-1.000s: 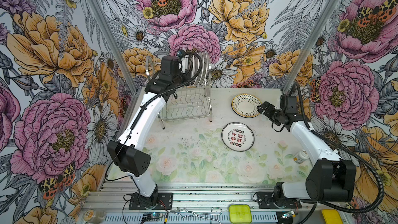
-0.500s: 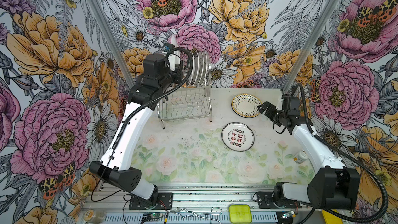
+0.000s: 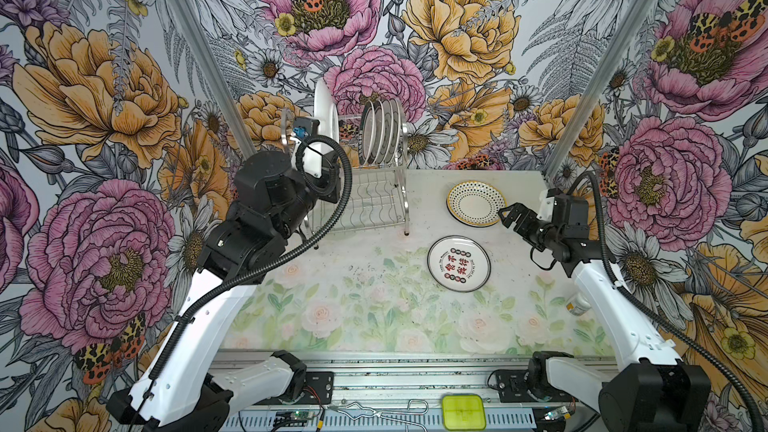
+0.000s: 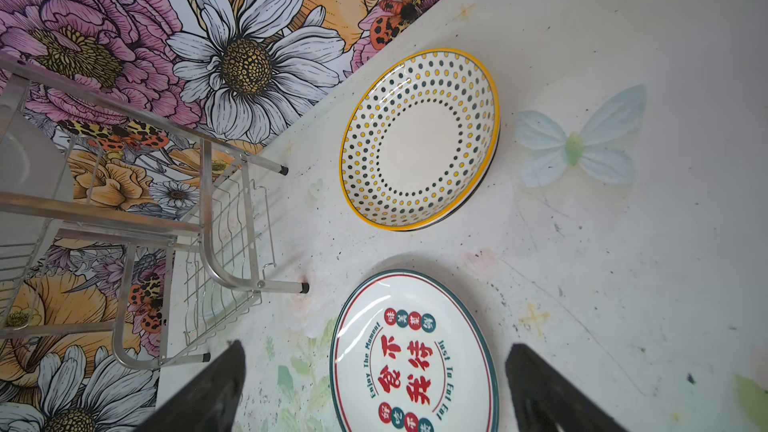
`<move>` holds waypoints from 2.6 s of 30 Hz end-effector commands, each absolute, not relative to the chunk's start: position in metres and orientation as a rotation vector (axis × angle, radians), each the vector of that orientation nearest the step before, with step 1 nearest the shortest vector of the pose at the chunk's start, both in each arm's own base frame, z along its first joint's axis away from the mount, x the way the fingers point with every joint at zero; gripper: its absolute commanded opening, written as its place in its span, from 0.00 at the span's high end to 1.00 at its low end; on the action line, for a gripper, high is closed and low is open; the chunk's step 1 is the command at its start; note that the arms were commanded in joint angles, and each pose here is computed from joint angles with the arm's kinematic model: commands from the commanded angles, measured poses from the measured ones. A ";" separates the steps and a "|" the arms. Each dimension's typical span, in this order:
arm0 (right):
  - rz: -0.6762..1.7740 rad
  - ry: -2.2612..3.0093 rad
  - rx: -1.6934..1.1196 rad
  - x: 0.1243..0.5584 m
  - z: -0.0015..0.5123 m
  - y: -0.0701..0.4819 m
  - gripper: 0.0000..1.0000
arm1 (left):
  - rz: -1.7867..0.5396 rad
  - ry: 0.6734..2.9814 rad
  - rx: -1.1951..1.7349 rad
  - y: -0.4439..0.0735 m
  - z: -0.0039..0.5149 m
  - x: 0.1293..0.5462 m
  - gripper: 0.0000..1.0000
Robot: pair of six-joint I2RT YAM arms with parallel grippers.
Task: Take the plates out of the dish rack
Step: 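Tilt and lift the white plate out of the rack with the left gripper, then carry the white plate toward the right gripper while the right gripper reaches for it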
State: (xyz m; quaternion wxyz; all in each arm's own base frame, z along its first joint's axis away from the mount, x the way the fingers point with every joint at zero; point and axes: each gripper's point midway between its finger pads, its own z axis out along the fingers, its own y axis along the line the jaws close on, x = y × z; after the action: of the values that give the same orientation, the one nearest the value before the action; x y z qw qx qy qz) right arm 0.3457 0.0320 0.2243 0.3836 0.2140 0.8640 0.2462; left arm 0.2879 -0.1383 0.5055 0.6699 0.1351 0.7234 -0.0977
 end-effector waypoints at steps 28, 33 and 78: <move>0.895 2.153 0.654 0.298 0.252 0.058 0.04 | 0.011 1.845 0.777 -0.299 0.304 0.229 1.00; 1.003 2.152 0.565 0.306 0.282 0.082 0.08 | 0.176 1.843 0.837 -0.311 0.276 0.240 1.00; 1.268 2.303 0.311 0.345 0.235 0.176 0.64 | 0.683 1.601 0.976 -0.384 0.241 0.281 1.00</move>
State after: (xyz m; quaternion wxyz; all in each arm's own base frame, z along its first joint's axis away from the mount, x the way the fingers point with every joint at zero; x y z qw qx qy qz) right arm 0.3401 0.1745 0.2329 0.2377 0.1178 0.8553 0.4451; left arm 0.2784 -0.3742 0.2169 0.5095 0.4458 0.6716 0.3011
